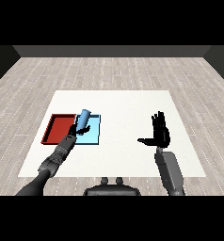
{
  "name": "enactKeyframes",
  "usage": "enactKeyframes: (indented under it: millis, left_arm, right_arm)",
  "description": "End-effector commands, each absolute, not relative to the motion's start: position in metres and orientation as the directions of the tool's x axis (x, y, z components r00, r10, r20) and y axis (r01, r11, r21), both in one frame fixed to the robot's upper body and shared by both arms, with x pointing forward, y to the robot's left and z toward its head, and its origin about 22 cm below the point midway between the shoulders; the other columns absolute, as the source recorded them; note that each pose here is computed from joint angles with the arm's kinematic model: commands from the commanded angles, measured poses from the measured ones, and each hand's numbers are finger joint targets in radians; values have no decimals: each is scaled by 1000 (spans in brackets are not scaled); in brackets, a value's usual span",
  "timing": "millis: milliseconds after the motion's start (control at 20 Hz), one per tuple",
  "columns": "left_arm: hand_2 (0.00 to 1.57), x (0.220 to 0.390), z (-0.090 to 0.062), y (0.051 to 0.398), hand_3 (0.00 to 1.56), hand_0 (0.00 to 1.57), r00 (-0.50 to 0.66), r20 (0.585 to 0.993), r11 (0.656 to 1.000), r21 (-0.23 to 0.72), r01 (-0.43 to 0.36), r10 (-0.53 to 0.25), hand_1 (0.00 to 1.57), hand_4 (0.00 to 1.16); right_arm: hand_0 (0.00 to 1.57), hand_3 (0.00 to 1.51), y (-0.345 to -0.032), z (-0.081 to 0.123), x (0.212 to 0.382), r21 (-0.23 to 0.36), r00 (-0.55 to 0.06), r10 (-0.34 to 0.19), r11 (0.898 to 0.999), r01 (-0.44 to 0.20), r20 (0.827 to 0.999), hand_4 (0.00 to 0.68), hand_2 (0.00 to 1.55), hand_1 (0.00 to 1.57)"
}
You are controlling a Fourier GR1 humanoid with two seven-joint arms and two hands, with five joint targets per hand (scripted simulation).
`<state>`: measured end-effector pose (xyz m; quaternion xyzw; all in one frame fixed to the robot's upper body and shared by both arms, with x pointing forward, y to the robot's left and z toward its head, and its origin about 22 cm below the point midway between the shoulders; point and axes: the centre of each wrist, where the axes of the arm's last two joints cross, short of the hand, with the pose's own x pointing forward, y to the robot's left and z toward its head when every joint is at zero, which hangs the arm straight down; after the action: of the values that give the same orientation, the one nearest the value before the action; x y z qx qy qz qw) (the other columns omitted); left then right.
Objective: Pick the blue can and put it in the blue box
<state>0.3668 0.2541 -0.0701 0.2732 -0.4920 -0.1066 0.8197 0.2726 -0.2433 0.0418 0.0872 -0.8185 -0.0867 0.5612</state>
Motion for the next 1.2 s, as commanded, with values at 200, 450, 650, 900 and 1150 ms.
enactKeyframes:
  millis: [200,450,650,900,1150]
  left_arm:
    - [1480,344,-95,262,0,1571,640,685,875,482,-42,-347,1571,699]
    - [0,342,-96,263,0,0,646,627,831,555,22,-436,0,588]
    - [0,344,-93,271,0,0,600,658,782,617,-84,-455,0,0]
    - [0,363,-76,241,0,0,394,839,756,523,-395,-374,0,0]
    - [0,378,-47,237,0,0,-22,923,839,339,-426,-384,0,0]
  right_arm:
    - [0,0,-250,40,275,255,-362,-254,966,-46,897,0,0,0]
    - [0,0,-254,23,265,257,-366,-263,964,-64,893,0,0,0]
    - [0,0,-252,33,267,283,-380,-288,957,-70,879,0,0,0]
    - [0,0,-252,38,270,305,-387,-312,949,-82,868,0,0,0]
    - [0,0,-258,31,259,294,-386,-304,952,-86,871,0,0,0]
